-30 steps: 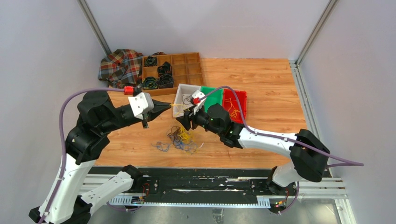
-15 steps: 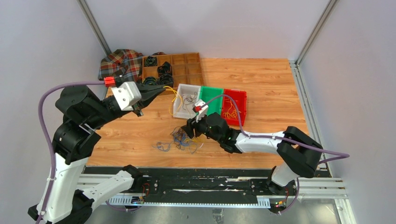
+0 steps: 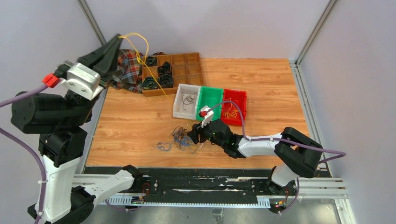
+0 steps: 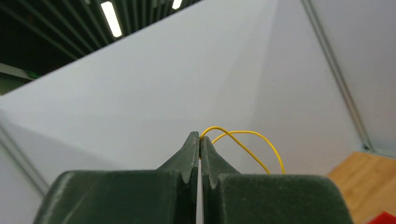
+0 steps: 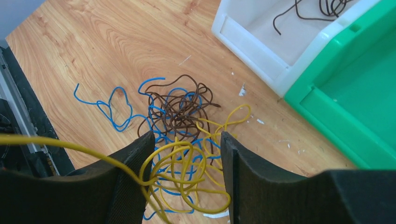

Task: Untangle the cables

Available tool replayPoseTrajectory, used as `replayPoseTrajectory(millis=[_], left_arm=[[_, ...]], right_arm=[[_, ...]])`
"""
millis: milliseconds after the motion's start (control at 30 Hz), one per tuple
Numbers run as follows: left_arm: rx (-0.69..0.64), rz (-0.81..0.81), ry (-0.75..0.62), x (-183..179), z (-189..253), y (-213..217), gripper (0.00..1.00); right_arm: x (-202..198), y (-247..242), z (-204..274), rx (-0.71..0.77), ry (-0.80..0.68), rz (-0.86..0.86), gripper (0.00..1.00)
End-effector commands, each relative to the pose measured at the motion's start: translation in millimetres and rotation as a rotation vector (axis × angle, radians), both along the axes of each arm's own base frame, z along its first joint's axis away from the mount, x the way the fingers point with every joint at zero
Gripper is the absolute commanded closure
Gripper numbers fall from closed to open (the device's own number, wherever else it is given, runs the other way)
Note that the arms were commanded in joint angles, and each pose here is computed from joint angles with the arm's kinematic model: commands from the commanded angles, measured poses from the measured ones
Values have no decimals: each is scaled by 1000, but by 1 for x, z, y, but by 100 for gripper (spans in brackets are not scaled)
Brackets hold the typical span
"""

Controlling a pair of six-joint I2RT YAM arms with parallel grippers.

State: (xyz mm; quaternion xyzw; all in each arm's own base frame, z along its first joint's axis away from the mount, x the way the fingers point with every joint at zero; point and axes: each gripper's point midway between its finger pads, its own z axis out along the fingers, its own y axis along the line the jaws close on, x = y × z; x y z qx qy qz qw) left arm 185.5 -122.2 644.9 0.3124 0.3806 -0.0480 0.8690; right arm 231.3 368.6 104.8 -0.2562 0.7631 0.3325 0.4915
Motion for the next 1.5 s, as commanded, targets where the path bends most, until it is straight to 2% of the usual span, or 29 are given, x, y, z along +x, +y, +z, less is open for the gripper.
replayPoseTrajectory(millis=[0, 100, 233, 400, 467, 533, 733, 933, 1033, 1267, 1367, 1467], left_arm=[[-172, 241, -233, -12, 68, 54, 100], [-264, 331, -314, -20, 90, 78, 99], [-312, 352, -374, -32, 106, 88, 99], [-432, 416, -566, -74, 156, 119, 99], [-451, 401, -587, -80, 166, 120, 99], [-424, 345, -548, -72, 156, 108, 99], [-242, 158, -234, -21, 64, 51, 99], [-65, 145, 1, 17, -38, 23, 99], [2, 224, 80, 30, -77, 29, 99], [228, 558, 267, 65, -189, 71, 99], [339, 626, 360, 77, -242, 84, 99], [415, 664, 511, 90, -299, 103, 99]], right_arm=[[-5, -1, 4, 50, 12, -22, 46], [-5, -3, 0, 56, 24, -30, 47], [-4, -5, -2, 57, 30, -51, 47], [-5, -9, -3, 45, 31, -56, 43], [-5, -11, -5, 42, 33, -61, 41], [-6, -12, -5, 42, 34, -60, 39], [-6, -7, 31, 81, -29, -23, 38], [-7, 6, 65, 89, -90, 48, 38], [-6, 18, 67, 90, -86, 77, 37], [-7, 48, 36, 42, -18, 152, 38], [-10, 61, 17, 8, 17, 189, 38], [-12, 69, -7, -42, 55, 194, 38]])
